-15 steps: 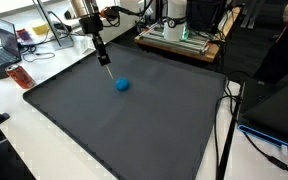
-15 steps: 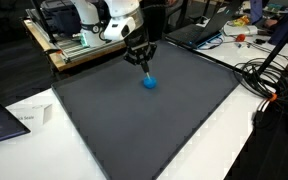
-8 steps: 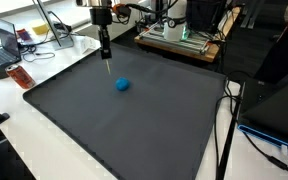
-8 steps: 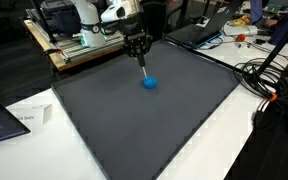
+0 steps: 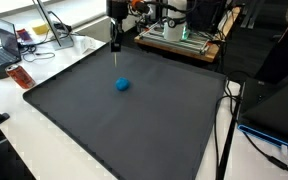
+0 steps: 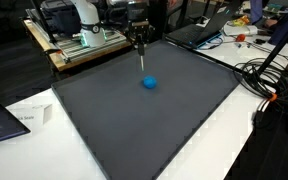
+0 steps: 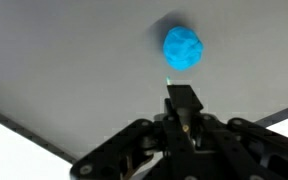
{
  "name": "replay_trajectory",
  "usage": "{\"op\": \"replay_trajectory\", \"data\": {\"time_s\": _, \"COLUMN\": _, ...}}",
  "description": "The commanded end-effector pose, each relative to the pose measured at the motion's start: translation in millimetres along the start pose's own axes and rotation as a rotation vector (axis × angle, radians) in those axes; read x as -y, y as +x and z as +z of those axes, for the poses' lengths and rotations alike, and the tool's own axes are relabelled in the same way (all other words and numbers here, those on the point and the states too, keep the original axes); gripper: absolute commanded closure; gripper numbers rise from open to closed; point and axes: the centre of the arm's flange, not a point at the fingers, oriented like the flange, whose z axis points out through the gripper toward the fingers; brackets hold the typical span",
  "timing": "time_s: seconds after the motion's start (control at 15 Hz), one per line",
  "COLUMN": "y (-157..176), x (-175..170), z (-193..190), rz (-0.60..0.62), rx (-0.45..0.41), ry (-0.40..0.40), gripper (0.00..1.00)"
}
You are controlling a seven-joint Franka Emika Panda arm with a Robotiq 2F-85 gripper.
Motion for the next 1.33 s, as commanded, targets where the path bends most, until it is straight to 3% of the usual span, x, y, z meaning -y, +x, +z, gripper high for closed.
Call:
{"op": "replay_trajectory", "data": {"time_s": 0.0, "y": -23, "x": 35, "z": -39, "rz": -0.027, "rx": -0.005, "ry": -0.080, "gripper": 0.97}}
{"op": "replay_trajectory", "data": {"time_s": 0.4, "y": -35, "x": 101, "z": -78, "rz": -0.176, "rx": 0.085, "ry": -0.198, "gripper": 0.97}}
{"op": "replay_trajectory", "data": {"time_s": 0.67, "y": -15, "x": 123, "z": -84, "rz": -0.273, "rx": 0.167, "ry": -0.228, "gripper": 0.97}}
{"op": "replay_trajectory", "data": {"time_s": 0.87, "y": 10, "x": 128, "z": -70, "rz": -0.332, "rx": 0.222, "ry": -0.222, "gripper": 0.97}}
{"op": "replay_trajectory", "data": {"time_s": 1.27, "y": 38, "x": 141, "z": -17, "rz": -0.327, "rx": 0.294, "ry": -0.297, "gripper": 0.97}}
